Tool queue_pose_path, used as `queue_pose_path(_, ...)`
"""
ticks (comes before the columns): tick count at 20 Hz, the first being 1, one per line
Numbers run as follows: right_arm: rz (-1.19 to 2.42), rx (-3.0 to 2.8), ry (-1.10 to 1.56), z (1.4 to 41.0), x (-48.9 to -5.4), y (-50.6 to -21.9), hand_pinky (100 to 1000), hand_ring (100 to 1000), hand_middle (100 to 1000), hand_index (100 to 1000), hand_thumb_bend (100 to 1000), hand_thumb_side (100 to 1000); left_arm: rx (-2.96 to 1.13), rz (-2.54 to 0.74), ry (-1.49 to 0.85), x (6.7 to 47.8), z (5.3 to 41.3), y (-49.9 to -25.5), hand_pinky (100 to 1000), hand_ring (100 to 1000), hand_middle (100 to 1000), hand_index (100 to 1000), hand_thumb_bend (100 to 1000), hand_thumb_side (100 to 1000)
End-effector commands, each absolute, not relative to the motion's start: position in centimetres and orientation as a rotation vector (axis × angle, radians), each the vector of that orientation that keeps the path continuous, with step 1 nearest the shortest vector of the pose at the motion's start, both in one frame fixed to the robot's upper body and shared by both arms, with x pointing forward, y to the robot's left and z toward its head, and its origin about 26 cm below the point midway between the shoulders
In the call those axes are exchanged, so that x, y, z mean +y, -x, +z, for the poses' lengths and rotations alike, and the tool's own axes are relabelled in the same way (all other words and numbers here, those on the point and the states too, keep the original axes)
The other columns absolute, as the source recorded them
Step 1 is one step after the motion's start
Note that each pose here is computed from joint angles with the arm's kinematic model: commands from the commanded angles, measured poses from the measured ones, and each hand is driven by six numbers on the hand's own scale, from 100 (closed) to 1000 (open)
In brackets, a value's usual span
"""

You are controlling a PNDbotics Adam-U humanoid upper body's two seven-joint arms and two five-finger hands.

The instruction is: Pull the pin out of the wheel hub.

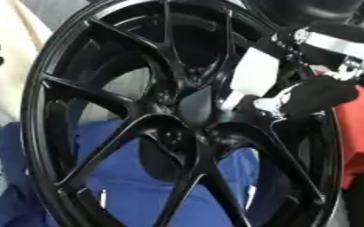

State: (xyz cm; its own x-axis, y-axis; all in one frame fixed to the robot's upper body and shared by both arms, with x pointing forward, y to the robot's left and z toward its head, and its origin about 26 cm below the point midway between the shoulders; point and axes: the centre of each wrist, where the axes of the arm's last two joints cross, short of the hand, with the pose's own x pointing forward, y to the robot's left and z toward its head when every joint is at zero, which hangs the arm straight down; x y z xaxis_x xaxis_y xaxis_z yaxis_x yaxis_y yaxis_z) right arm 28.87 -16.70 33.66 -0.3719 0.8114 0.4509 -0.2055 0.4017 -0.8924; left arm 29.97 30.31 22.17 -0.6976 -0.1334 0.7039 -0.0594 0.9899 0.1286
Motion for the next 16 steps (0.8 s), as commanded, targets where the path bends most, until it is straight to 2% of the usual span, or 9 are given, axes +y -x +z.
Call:
queue_pose_path(1, 1.17, -1.607, 0.579, 34.56, -17.35, -28.55, 761, 870, 700, 823, 349, 149, -2.369, -0.143, -0.133, 30.09, 22.85, -29.71, 822, 795, 687, 780, 100, 719)
queue_pose_path(8, 1.154, -1.619, 0.566, 34.64, -17.18, -28.51, 752, 857, 669, 799, 277, 133, -2.366, -0.144, -0.132, 30.08, 22.8, -29.71, 822, 796, 688, 781, 100, 719)
queue_pose_path(12, 1.156, -1.629, 0.554, 34.72, -17.04, -28.47, 748, 852, 653, 788, 293, 140, -2.361, -0.146, -0.133, 30.08, 22.74, -29.69, 822, 796, 689, 781, 100, 721)
queue_pose_path(16, 1.164, -1.643, 0.551, 34.85, -16.98, -28.43, 747, 857, 683, 819, 394, 140, -2.357, -0.145, -0.132, 30.08, 22.68, -29.69, 823, 796, 690, 782, 100, 720)
